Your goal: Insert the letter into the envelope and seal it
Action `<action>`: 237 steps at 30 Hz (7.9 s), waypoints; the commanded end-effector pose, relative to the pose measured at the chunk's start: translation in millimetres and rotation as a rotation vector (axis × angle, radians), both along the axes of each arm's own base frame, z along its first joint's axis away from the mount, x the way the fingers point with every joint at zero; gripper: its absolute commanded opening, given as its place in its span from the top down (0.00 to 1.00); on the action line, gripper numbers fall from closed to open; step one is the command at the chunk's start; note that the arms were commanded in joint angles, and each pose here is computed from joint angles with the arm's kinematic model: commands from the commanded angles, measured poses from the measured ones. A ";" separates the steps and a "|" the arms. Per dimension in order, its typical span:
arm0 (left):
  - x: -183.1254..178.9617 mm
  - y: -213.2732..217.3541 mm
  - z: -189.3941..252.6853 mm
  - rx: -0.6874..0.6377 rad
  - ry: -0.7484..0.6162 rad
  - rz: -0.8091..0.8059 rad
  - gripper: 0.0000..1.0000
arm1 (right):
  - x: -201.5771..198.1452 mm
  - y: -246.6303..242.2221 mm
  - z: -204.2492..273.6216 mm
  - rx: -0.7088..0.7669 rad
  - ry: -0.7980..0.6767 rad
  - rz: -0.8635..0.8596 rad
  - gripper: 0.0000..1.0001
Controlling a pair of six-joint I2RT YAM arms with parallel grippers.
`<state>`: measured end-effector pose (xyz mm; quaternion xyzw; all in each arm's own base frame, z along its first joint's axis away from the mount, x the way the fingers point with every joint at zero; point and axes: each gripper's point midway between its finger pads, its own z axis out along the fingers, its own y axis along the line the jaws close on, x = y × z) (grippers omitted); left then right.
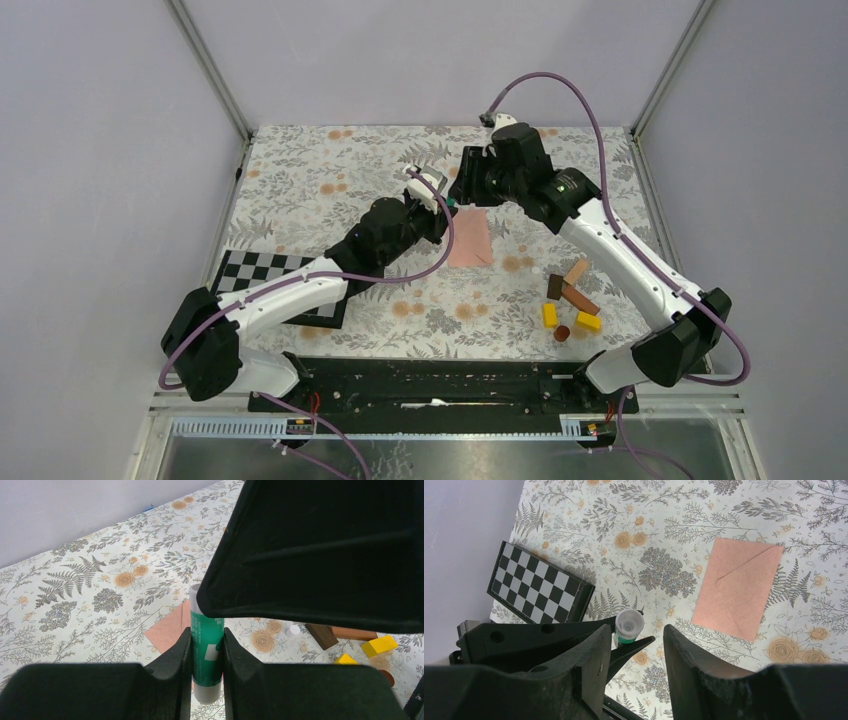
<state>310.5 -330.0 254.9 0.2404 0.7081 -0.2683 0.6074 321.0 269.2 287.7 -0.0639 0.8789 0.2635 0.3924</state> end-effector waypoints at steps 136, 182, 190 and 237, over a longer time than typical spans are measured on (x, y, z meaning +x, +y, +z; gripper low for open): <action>-2.4 13.3 34.9 -0.085 -0.017 -0.043 1.00 | -9.4 18.7 19.4 -0.012 -0.045 0.097 0.49; -59.4 -5.2 46.4 -0.392 0.272 -0.497 1.00 | -73.4 31.1 66.4 0.311 -0.165 0.695 0.46; -3.0 22.2 9.8 -0.441 0.384 -0.104 1.00 | -4.8 -46.1 56.2 0.052 -0.184 0.029 0.20; 36.8 101.9 -19.2 -0.728 0.614 0.356 1.00 | -26.0 -189.8 -267.5 -0.416 0.438 -0.502 0.59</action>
